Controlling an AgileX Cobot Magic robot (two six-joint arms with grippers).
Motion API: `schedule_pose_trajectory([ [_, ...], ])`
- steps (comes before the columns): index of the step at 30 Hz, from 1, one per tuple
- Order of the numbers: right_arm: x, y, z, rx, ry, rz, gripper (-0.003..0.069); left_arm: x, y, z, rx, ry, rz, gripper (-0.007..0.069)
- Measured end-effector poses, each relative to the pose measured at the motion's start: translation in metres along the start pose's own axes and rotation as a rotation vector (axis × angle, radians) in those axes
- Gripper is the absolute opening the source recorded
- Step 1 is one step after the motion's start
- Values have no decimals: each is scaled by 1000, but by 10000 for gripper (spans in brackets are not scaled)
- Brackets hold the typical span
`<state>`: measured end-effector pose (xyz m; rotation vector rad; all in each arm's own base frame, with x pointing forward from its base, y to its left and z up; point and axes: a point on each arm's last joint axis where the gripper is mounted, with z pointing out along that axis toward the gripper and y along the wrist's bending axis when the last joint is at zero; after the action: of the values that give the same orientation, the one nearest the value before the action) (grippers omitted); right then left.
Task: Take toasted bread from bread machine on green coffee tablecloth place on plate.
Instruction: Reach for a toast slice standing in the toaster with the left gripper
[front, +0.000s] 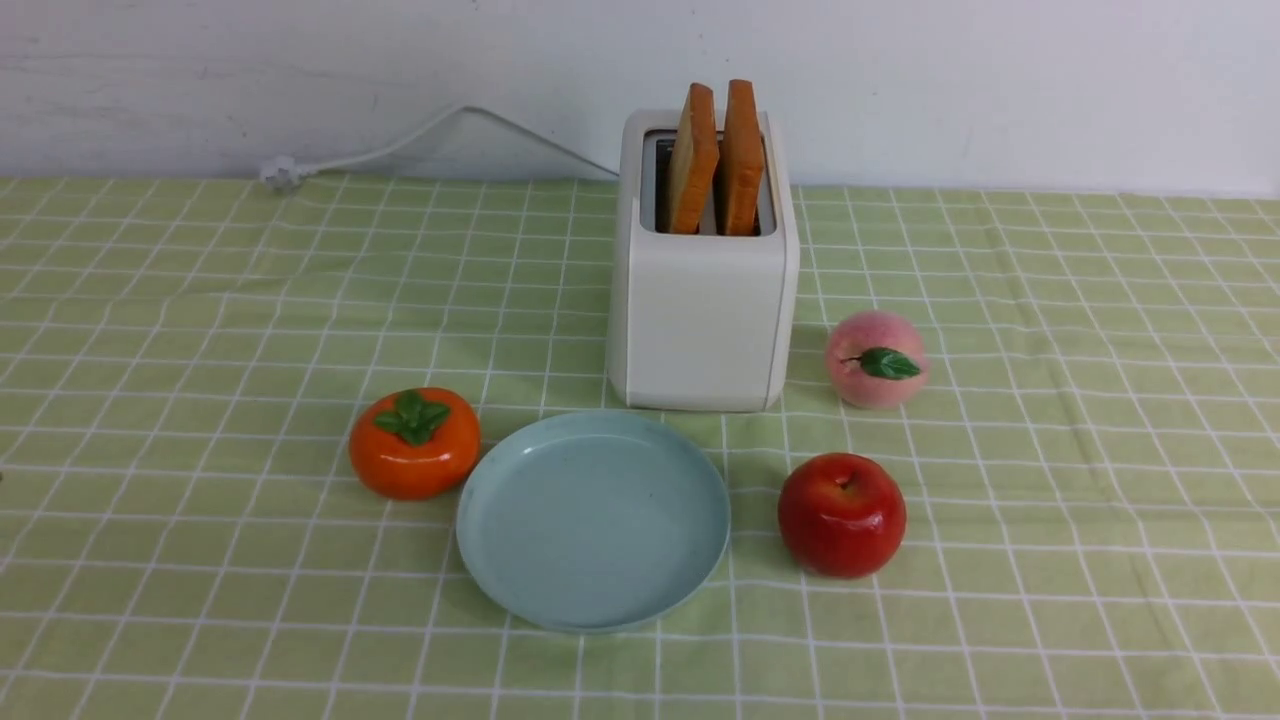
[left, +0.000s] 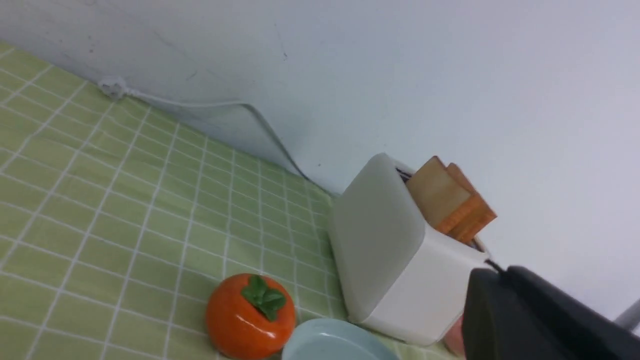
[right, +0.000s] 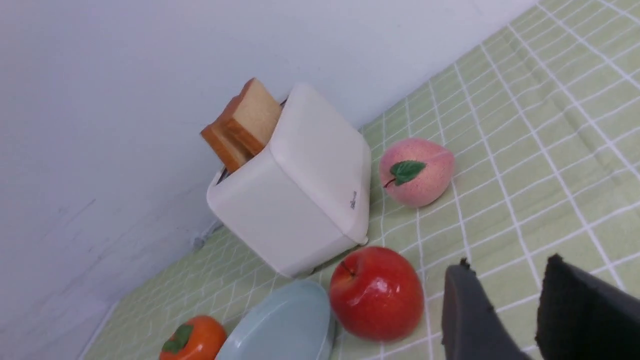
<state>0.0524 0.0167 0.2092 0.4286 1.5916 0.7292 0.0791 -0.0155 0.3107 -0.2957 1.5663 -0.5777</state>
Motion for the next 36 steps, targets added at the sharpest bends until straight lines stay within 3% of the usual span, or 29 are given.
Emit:
schedule_pose_trajectory([
  [7, -38, 62, -3, -110, 266, -379, 57, -31, -14, 63, -58, 130, 143, -13],
  [12, -68, 92, 9, -125, 408, -521, 25, -36, -19, 105, -57, 221, 217, -13],
  [15, -78, 99, 17, -110, 438, -556, 25, -31, -28, 119, -10, 257, 263, -13],
  [18, -94, 107, 33, -88, 461, -583, 25, -12, -57, 141, 123, 290, 351, -13],
  [22, -102, 113, 48, -81, 487, -584, 25, 7, -86, 162, 212, 259, 387, -13],
  [27, -103, 115, 55, -93, 493, -587, 25, 36, -103, 198, 217, 241, 402, -8],
  [32, -108, 118, 54, -105, 427, -605, 27, 57, -109, 233, 196, 258, 415, 69],
  [36, -109, 121, 53, -135, 417, -623, 31, 68, -119, 267, 197, 261, 416, 227],
])
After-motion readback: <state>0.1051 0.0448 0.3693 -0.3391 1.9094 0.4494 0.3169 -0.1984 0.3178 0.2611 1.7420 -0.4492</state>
